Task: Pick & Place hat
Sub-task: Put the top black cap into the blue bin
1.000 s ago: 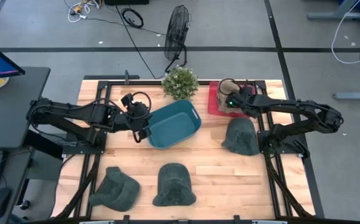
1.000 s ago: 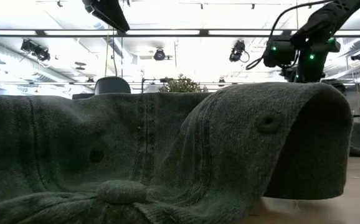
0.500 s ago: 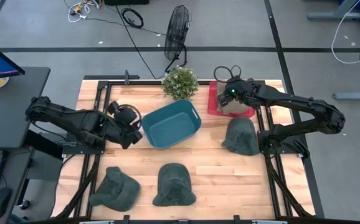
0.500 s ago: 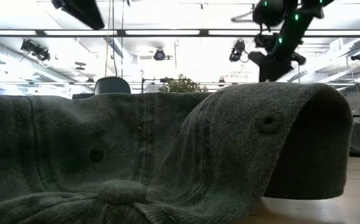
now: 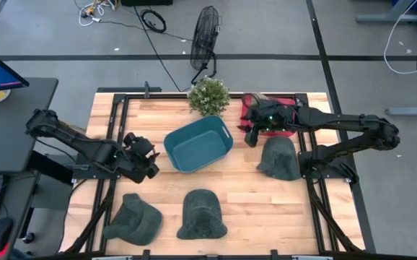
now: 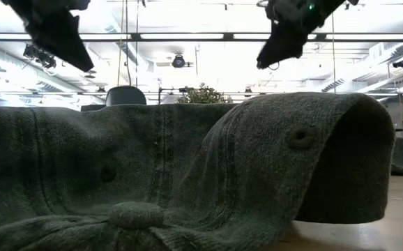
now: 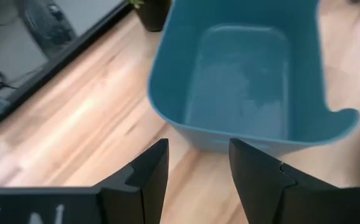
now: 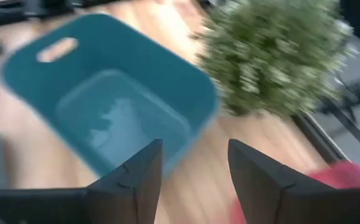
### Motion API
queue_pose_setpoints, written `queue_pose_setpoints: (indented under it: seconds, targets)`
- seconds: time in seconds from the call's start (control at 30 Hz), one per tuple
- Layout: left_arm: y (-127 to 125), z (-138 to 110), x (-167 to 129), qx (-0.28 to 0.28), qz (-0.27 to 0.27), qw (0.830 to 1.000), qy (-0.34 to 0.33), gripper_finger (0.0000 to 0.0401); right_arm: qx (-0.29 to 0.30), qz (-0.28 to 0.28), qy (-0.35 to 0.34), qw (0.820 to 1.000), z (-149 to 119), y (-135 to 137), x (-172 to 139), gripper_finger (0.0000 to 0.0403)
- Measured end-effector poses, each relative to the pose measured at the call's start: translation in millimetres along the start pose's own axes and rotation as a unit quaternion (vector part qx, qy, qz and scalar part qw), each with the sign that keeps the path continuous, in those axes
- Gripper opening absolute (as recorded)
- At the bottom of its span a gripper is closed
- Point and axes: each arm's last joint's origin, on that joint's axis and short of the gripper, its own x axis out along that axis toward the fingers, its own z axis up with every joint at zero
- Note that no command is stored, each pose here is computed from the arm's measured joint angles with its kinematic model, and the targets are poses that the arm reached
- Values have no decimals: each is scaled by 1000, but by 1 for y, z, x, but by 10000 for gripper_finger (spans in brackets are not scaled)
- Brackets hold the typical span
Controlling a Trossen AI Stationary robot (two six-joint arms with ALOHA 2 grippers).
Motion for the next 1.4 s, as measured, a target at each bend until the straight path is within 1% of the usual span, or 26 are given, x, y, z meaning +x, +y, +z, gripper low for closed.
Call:
queue_pose_setpoints:
  seconds: [0.1, 0.2, 0.33, 0.4, 0.47, 0.57, 0.7, 0.9, 1.07, 1.17, 1.27, 1.33, 1.4]
  targets:
    - [10, -12, 0, -19, -25, 999, -17, 172, -15, 30, -18, 999, 2, 14, -2, 185]
    - [17, -24, 4, -21, -40, 998, -39, 172, -29, 51, -20, 998, 1, 27, -2, 185]
    - [16, -33, 16, -32, -69, 995, -71, 172, -33, 75, -19, 996, -3, 45, 8, 185]
    - [12, -35, 21, -25, -88, 993, -80, 172, -35, 86, -10, 996, -6, 55, 15, 185]
    - [9, -37, 25, -7, -118, 990, -80, 172, -38, 95, -1, 995, -9, 64, 21, 185]
    - [4, -40, 28, 11, -156, 984, -86, 172, -56, 108, 15, 992, -16, 80, 31, 185]
    - [3, -44, 32, 21, -165, 981, -96, 172, -76, 122, 35, 989, -25, 96, 40, 185]
    - [3, -47, 34, 28, -165, 981, -95, 172, -62, 133, 62, 987, -36, 113, 48, 185]
    - [3, -47, 34, 26, -167, 981, -97, 172, -79, 146, 81, 983, -47, 129, 52, 185]
    - [3, -47, 34, 26, -166, 981, -97, 172, -53, 143, 100, 983, -52, 134, 53, 185]
    - [3, -47, 34, 28, -166, 981, -97, 172, -30, 131, 129, 983, -57, 133, 52, 185]
    - [3, -47, 34, 28, -166, 981, -98, 172, -30, 105, 158, 981, -63, 128, 49, 185]
    - [3, -47, 34, 27, -166, 981, -98, 172, -25, 56, 190, 980, -68, 118, 46, 185]
